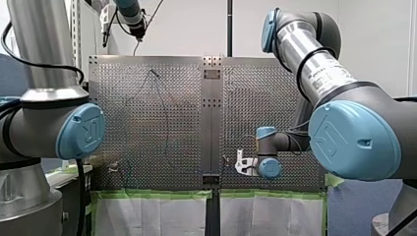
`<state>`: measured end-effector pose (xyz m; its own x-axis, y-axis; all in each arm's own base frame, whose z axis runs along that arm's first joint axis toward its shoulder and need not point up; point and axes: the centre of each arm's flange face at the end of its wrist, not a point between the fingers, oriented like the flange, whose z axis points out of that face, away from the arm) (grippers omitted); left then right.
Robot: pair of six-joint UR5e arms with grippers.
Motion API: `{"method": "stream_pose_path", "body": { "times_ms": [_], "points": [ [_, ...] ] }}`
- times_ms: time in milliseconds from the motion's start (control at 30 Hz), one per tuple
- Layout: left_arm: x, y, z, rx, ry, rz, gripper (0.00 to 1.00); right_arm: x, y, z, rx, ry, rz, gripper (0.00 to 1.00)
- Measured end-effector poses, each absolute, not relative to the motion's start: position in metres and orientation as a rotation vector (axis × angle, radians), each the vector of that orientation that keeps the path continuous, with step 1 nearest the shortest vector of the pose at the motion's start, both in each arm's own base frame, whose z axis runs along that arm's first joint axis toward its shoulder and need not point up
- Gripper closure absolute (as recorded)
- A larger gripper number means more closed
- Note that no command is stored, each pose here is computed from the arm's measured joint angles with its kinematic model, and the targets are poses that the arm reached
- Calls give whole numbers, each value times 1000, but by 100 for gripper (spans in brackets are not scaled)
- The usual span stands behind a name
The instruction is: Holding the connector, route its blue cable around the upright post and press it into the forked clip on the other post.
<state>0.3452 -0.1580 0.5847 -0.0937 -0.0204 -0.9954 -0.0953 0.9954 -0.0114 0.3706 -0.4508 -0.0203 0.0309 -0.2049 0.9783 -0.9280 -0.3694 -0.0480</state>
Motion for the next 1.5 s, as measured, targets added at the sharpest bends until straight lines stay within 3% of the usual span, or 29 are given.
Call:
{"method": "stream_pose_path", "body": {
  "times_ms": [533,833,1500],
  "points": [
    [382,-176,533,-29,1877,91,0,371,-450,-21,1653,-1162,1384,100],
    [402,-182,516,-24,1887,80,0,373,-449,-20,1655,-1158,1386,100],
    [402,-183,512,-64,1896,121,0,373,-448,-21,1658,-1156,1385,100]
  ]
}}
